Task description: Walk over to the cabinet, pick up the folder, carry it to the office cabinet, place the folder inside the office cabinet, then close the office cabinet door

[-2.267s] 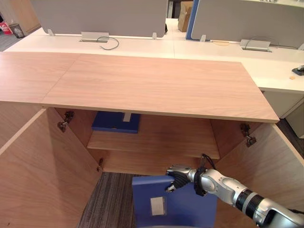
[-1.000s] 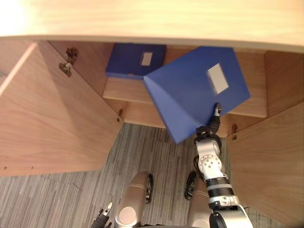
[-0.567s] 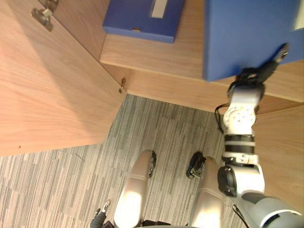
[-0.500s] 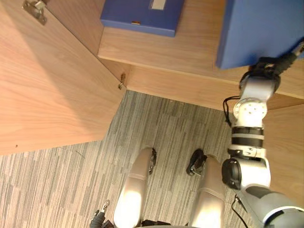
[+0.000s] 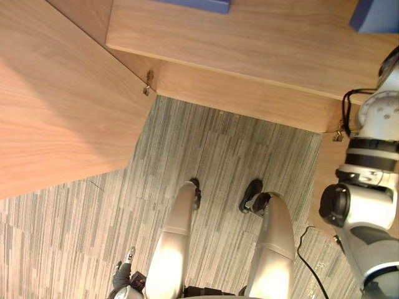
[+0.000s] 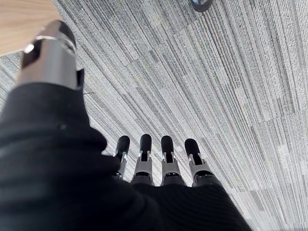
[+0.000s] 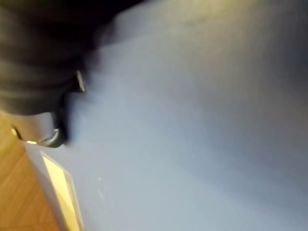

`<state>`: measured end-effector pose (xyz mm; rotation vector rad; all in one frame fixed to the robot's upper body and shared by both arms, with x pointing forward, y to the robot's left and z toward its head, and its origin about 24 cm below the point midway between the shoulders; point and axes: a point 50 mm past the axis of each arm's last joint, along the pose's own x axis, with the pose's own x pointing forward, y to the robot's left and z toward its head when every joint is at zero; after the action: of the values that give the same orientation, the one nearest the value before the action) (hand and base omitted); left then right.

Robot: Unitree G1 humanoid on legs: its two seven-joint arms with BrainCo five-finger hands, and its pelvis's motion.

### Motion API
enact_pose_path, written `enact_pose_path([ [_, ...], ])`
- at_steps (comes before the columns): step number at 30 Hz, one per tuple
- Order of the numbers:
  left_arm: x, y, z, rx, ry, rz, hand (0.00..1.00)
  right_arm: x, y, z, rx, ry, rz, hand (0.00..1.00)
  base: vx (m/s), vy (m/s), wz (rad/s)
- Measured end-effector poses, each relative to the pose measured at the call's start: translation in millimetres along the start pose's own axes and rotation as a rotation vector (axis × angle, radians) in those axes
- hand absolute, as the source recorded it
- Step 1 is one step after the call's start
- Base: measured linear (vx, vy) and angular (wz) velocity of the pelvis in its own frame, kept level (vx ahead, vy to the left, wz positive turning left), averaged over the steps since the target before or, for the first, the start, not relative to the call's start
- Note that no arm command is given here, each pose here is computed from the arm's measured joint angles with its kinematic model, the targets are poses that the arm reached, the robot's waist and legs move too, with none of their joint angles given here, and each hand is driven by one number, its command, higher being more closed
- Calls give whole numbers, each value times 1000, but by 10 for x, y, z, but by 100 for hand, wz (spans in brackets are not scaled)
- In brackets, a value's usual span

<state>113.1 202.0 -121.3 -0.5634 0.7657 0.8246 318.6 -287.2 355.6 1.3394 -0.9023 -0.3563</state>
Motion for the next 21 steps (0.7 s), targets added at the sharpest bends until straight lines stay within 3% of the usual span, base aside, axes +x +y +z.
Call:
enact_pose_path([
  [2,-7,-43,46,-16,-17,-11,0,2,129,-3,33,0,27,100,10,21,10],
  [3,-8,-46,50,-17,-18,-12,0,2,142,-3,39,0,29,0,8,10,11],
  [14,-11,-58,98,-47,-35,-5,0,23,507,130,98,-46,173,0,12,21,9],
  [21,-13,-109,181,-66,-68,-25,0,86,441,-94,-19,50,183,0,-10,26,2],
])
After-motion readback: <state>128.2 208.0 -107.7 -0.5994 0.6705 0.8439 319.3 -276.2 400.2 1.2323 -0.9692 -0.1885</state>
